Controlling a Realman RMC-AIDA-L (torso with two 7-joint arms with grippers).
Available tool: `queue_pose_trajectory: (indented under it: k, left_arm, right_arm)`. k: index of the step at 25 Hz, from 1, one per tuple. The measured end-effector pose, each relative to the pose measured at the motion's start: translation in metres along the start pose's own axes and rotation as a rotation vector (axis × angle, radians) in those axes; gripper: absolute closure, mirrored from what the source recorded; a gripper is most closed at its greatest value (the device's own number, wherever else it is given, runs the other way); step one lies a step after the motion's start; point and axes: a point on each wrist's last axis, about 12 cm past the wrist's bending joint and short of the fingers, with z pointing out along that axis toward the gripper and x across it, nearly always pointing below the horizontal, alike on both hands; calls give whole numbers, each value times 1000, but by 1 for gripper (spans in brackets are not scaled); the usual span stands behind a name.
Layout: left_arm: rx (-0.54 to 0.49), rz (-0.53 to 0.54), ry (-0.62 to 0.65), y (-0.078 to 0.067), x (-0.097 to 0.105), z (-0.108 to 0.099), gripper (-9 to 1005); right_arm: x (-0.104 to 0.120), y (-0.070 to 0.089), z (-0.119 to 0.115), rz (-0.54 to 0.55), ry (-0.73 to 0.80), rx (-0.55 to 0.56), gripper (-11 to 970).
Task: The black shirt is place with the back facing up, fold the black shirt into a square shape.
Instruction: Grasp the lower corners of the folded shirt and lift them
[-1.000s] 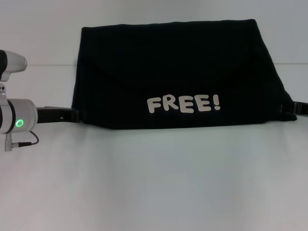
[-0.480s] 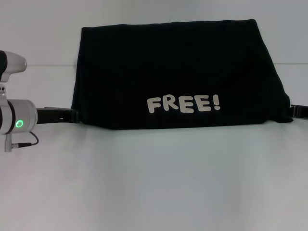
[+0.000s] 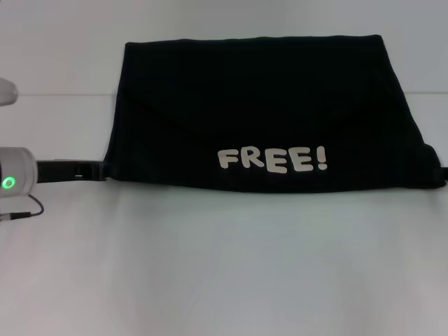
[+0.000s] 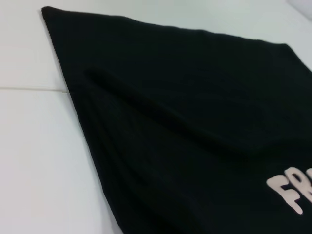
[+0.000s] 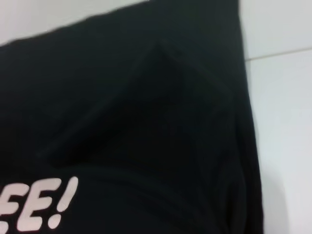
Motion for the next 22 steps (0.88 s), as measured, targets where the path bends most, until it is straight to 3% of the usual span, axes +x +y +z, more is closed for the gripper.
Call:
queue_pose_trajectory:
  k: [10,22]
  left_arm:
    - [234,-24,42,-6,25,-41,997]
    - [492,36,108,-16,72,-78,995]
  right_arm:
    - [69,-25,-61,27,-18,-195,900]
    - [151,-34,-117,-22,-7,-320,900]
